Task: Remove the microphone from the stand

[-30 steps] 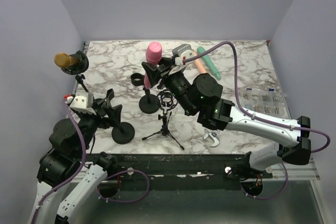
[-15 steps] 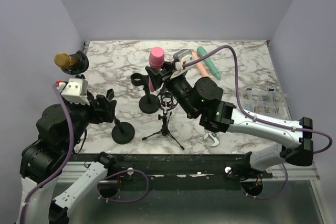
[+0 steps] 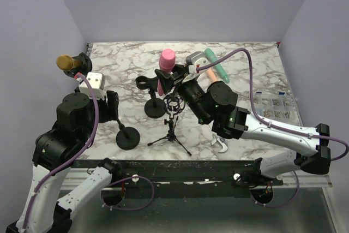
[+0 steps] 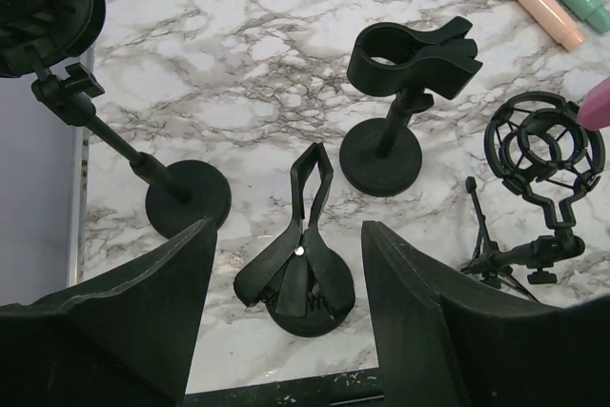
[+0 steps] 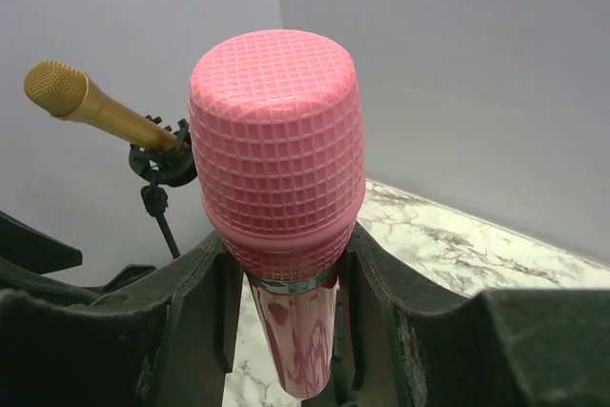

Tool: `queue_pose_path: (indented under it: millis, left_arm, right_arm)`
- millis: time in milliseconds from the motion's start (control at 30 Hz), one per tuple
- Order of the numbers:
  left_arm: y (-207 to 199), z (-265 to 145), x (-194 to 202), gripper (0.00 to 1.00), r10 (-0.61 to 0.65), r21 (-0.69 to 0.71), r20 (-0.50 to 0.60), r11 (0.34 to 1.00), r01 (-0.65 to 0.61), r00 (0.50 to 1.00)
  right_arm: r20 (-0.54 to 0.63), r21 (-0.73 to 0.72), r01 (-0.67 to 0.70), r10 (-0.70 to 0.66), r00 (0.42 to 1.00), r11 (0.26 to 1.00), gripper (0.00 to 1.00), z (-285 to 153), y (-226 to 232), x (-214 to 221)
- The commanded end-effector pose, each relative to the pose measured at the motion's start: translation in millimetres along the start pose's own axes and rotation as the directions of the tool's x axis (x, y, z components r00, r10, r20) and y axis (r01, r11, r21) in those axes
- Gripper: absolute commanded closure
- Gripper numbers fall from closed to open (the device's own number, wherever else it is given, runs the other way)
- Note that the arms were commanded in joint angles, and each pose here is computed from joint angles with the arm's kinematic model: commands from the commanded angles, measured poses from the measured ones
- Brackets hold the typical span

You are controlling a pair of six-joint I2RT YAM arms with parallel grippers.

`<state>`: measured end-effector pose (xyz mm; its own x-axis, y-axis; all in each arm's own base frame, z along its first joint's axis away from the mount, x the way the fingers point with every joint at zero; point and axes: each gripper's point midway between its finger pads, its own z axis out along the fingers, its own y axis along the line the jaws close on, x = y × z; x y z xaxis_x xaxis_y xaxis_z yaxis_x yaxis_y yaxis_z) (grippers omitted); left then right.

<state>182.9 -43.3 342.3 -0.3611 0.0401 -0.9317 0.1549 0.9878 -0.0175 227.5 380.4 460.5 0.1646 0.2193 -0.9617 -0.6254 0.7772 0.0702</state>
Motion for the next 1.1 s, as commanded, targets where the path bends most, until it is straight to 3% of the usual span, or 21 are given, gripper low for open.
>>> queue_pose_path:
  millis: [0, 133, 200, 400, 533, 667, 767, 967, 1067]
  left_arm:
    - [4.3, 14.7, 0.8, 0.39, 0.05, -0.039, -0.011, 0.998, -0.05, 0.999]
    - [2.2, 18.8, 1.1, 0.4, 0.053, -0.034, -0.011, 0.998, -0.053, 0.999]
    - [0.3, 17.6, -1.4, 0.39, 0.041, -0.023, 0.001, 0.999, -0.041, 0.999]
    - [-0.8, 1.5, -13.7, 0.16, -0.004, 0.002, 0.061, 1.0, 0.004, 0.998]
    - [-1.7, -14.3, -25.8, 0.1, -0.023, 0.034, 0.121, 0.999, 0.019, 0.992]
    - [-0.7, -31.7, -38.5, 0.07, -0.044, 0.06, 0.195, 0.998, 0.033, 0.98]
    - [-5.1, -44.4, -46.1, 0.06, -0.061, 0.111, 0.264, 0.993, 0.033, 0.963]
    - [-8.0, -69.1, -59.4, 0.03, -0.099, 0.175, 0.382, 0.984, 0.033, 0.919]
    - [-5.4, -77.1, -63.5, 0.02, -0.112, 0.179, 0.424, 0.983, 0.038, 0.899]
  right_arm:
    - [0.031, 0.013, -0.022, 0.021, 0.999, 1.0, 0.99, -3.5, -4.1, -13.0]
    - [0.014, 0.023, 0.013, -0.013, 1.0, 1.0, 0.99, -2.4, -5.2, -6.0]
    - [-0.015, 0.097, 0.061, -0.06, 0.998, 0.993, 1.0, -0.1, -17.9, -1.1]
    - [-0.2, 0.336, 0.298, -0.242, 0.95, 0.893, 0.99, 10.3, -87.1, 37.0]
    - [-0.344, 0.355, 0.355, -0.232, 0.91, 0.865, 0.99, 23.4, -147.6, 85.7]
    - [-0.564, 0.332, 0.474, -0.231, 0.793, 0.816, 0.99, 33.7, -207.9, 150.9]
    - [-0.684, 0.253, 0.512, -0.222, 0.694, 0.821, 0.99, 38.2, -236.8, 200.2]
    - [-0.826, 0.123, 0.48, -0.179, 0.535, 0.868, 0.99, 46.3, -264.2, 291.7]
    - [-0.859, 0.096, 0.47, -0.165, 0.484, 0.878, 0.99, 49.9, -272.8, 327.5]
